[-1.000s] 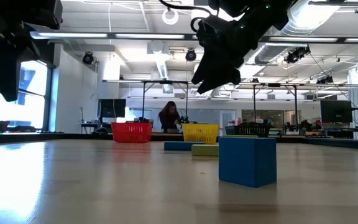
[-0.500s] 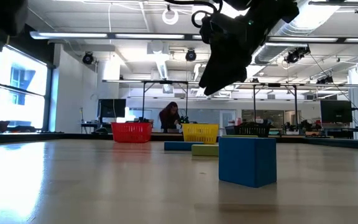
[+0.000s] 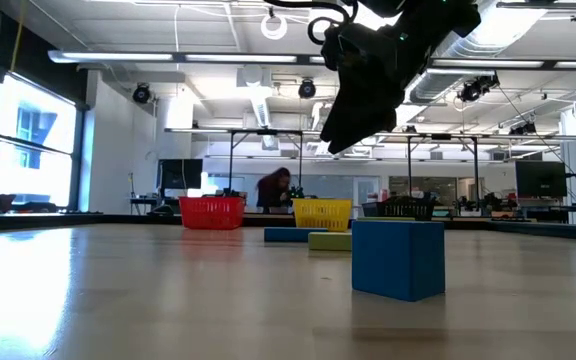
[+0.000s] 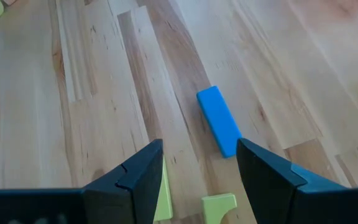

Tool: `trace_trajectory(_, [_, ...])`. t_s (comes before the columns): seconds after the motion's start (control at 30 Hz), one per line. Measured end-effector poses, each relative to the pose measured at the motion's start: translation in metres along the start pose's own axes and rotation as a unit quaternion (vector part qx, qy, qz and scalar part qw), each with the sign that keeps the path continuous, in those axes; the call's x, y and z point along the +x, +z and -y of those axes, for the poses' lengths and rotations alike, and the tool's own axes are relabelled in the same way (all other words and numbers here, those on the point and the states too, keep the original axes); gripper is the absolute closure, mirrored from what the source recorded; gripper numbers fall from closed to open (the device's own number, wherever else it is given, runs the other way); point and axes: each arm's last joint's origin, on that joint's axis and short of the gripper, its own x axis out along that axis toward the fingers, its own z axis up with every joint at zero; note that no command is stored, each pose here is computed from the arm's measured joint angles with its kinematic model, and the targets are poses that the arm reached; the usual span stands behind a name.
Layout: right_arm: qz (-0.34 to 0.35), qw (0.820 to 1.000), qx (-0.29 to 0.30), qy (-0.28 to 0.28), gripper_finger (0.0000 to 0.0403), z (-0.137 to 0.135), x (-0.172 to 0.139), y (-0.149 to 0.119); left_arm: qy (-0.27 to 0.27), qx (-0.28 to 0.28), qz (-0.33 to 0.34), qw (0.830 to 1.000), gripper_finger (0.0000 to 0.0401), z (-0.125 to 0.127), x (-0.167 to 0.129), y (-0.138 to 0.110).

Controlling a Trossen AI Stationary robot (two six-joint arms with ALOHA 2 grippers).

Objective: Sort & place blocks by color
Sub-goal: Put the green block into the red bin

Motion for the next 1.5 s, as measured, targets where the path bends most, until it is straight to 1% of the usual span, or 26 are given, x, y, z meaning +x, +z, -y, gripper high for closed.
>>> trace_trajectory(0.23, [0.000,1.000,0.000,0.000,0.0213,0.000,0.000,0.000,-0.003,-0.009,0.008,1.000,0.0194,-0.003,-0.001,-0.015])
trace_trajectory(0.4, [0.000,1.000,0.003,0.000,0.0213,0.000,0.000,0.000,0.016,-0.010,0.007,1.000,0.0194,-0.003,0.009,-0.020])
trace_trajectory(0.6, [0.000,1.000,0.011,0.000,0.0213,0.000,0.000,0.000,0.037,-0.017,0.003,0.999,0.0194,-0.003,0.020,-0.022])
trace_trajectory(0.8, [-0.002,1.000,0.010,-0.001,0.0213,0.000,0.000,0.000,0.034,-0.018,-0.004,0.999,0.0194,0.000,0.026,-0.026])
trace_trajectory(1.03, [-0.004,1.000,0.009,-0.001,0.0213,0.000,0.000,-0.001,0.044,-0.020,-0.005,0.999,0.0194,0.000,0.034,-0.027])
trace_trajectory(1.17, [-0.005,1.000,0.009,-0.001,0.0213,0.000,0.000,-0.001,0.064,-0.026,-0.014,0.998,0.0194,-0.001,0.042,-0.028])
trace_trajectory(1.5, [-0.007,1.000,0.009,-0.001,0.0213,0.000,0.000,-0.001,0.102,-0.024,-0.003,0.994,0.0194,-0.003,0.064,-0.030])
